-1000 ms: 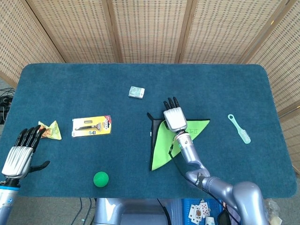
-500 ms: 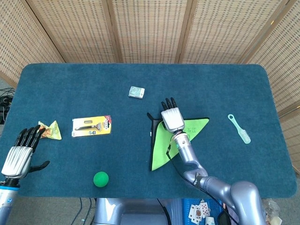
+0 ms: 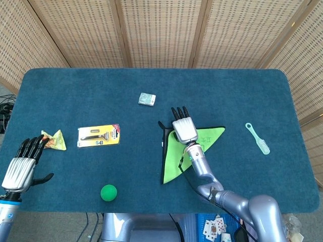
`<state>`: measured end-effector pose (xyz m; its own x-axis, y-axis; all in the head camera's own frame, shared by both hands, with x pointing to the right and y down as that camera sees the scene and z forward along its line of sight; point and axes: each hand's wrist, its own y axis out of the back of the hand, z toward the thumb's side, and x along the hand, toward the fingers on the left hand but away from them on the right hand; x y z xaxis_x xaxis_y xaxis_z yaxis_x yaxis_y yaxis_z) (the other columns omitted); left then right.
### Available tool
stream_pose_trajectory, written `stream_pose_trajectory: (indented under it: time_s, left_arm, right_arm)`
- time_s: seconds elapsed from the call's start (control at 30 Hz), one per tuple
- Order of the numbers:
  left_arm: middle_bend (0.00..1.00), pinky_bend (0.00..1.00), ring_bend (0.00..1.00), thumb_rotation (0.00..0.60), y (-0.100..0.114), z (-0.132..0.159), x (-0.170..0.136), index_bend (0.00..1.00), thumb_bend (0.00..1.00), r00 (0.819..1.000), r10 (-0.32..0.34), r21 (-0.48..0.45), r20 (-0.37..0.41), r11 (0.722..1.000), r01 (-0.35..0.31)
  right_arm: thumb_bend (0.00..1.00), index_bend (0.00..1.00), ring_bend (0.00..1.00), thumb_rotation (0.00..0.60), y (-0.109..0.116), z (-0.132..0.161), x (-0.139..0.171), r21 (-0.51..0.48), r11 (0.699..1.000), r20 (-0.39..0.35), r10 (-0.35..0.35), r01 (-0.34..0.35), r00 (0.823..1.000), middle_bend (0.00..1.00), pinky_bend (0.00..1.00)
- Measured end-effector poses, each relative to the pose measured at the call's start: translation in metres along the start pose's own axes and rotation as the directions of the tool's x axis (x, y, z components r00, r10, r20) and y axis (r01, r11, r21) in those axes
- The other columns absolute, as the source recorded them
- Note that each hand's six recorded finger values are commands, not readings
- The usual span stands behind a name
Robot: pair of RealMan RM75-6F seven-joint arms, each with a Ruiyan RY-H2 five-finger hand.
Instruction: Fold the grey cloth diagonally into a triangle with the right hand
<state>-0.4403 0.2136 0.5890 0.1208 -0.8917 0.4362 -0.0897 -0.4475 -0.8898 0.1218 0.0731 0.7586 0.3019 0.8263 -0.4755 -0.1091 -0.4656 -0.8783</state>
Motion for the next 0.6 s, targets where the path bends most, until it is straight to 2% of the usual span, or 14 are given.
stream_pose_trajectory:
  time_s: [0.1, 0.17, 0.6]
  left_arm:
    - [0.00, 0.00, 0.00, 0.600, 0.000, 0.001, 0.000, 0.00, 0.17, 1.000, 0.000, 0.000, 0.002, 1.000, 0.000]
    - [0.00, 0.00, 0.00, 0.600, 0.000, 0.002, 0.000, 0.00, 0.17, 1.000, 0.002, 0.000, 0.005, 1.000, -0.002]
    - [0.00, 0.00, 0.00, 0.600, 0.000, 0.004, -0.002, 0.00, 0.17, 1.000, 0.002, -0.003, 0.016, 1.000, -0.002]
  right_arm:
    - [0.24, 0.15, 0.00, 0.600, 0.003, -0.001, 0.000, -0.004, 1.000, -0.002, -0.006, 0.006, 1.000, 0.00, 0.00]
    - [0.22, 0.13, 0.00, 0.600, 0.008, -0.003, 0.000, -0.001, 1.000, 0.000, -0.018, 0.018, 1.000, 0.00, 0.00]
    - [0.20, 0.13, 0.00, 0.600, 0.030, -0.019, 0.015, 0.010, 0.998, 0.016, -0.068, 0.068, 0.998, 0.00, 0.00]
